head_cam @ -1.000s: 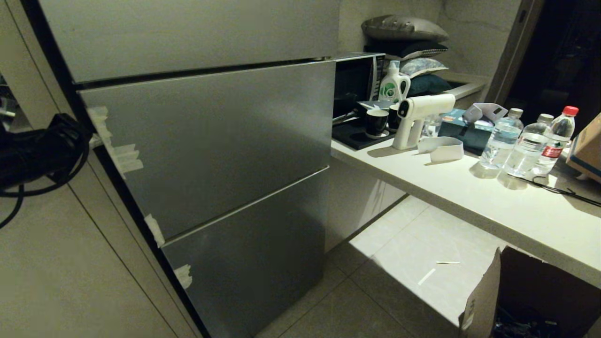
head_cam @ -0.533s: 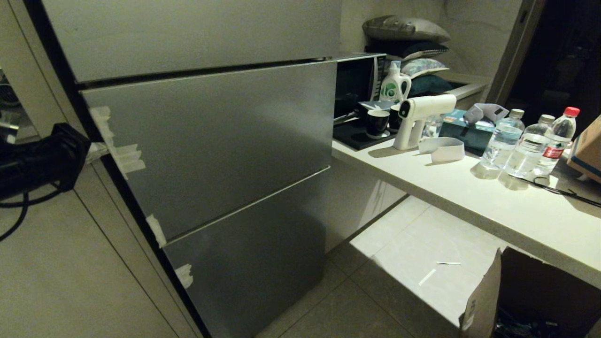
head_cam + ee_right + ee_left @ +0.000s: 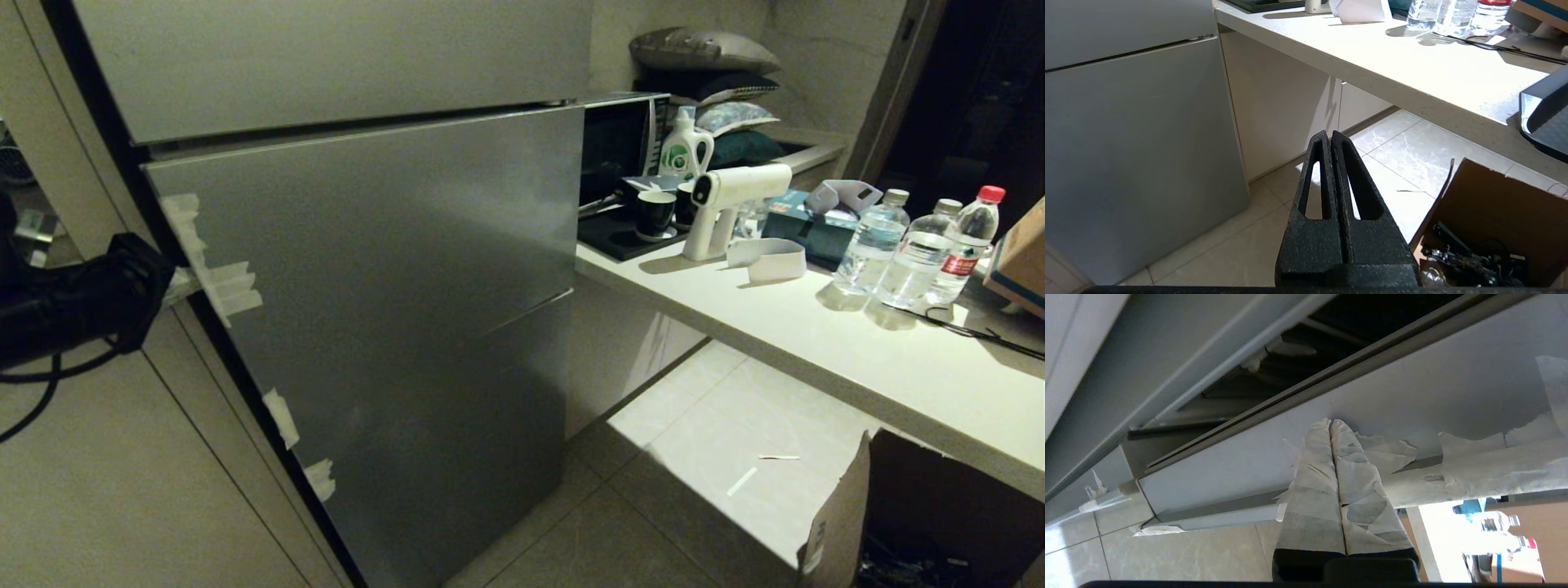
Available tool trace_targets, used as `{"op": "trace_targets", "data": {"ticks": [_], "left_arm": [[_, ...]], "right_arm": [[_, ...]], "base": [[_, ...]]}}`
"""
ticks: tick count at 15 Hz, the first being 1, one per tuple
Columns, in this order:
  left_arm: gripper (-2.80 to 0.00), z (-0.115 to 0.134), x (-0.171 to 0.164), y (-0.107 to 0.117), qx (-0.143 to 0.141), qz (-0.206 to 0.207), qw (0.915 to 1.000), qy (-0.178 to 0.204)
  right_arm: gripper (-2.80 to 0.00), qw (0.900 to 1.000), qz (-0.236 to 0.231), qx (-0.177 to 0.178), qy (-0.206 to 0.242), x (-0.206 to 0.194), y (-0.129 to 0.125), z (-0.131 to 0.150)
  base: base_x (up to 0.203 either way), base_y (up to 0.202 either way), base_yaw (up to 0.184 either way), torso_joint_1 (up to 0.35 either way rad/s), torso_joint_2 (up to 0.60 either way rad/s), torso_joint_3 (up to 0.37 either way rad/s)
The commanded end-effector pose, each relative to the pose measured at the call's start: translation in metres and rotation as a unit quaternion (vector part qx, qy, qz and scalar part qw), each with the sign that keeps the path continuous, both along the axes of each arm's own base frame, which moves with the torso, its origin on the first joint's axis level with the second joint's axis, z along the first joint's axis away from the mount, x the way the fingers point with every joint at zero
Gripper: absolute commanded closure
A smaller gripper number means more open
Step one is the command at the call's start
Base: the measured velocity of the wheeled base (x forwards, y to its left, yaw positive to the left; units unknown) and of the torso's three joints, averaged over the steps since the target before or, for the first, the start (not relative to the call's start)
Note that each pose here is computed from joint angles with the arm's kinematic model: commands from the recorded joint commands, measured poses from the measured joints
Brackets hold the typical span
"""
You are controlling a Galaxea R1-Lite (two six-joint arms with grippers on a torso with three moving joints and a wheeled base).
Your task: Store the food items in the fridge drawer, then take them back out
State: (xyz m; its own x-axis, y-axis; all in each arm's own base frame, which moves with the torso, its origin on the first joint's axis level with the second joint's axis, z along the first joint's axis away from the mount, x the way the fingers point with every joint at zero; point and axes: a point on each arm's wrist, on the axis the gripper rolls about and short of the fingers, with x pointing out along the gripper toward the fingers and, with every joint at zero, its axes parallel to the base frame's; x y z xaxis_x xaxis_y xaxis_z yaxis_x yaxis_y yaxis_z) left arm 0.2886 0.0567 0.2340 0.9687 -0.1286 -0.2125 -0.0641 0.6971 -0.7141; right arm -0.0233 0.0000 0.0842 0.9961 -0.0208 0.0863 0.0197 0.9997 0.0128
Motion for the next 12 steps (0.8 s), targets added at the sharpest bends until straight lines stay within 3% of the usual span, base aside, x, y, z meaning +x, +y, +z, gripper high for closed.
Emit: {"op": "trace_targets", "data": {"ticks": [1, 6, 12], "left_arm": [[0.00, 0.009, -0.021, -0.004, 0.002, 0.001, 0.9999, -0.017], [0.00, 0.005, -0.059, -0.021, -0.001, -0.030, 0.9994, -0.019], [0.00, -0.003, -0.081, -0.055, 0.001, -0.100, 0.9948, -0.015]], "right_arm": [[0.00, 1.000, 0.000, 0.000, 0.015, 0.002, 0.000, -0.008], [0.00, 1.000, 0.000, 0.000, 0.015, 0.002, 0.000, -0.008], [0.00, 1.000, 0.000, 0.000, 0.015, 0.002, 0.000, -0.008]], "base": [[0.000, 0.000, 0.000, 0.000, 0.00, 0.000], [0.000, 0.000, 0.000, 0.000, 0.00, 0.000], [0.000, 0.000, 0.000, 0.000, 0.00, 0.000]]}}
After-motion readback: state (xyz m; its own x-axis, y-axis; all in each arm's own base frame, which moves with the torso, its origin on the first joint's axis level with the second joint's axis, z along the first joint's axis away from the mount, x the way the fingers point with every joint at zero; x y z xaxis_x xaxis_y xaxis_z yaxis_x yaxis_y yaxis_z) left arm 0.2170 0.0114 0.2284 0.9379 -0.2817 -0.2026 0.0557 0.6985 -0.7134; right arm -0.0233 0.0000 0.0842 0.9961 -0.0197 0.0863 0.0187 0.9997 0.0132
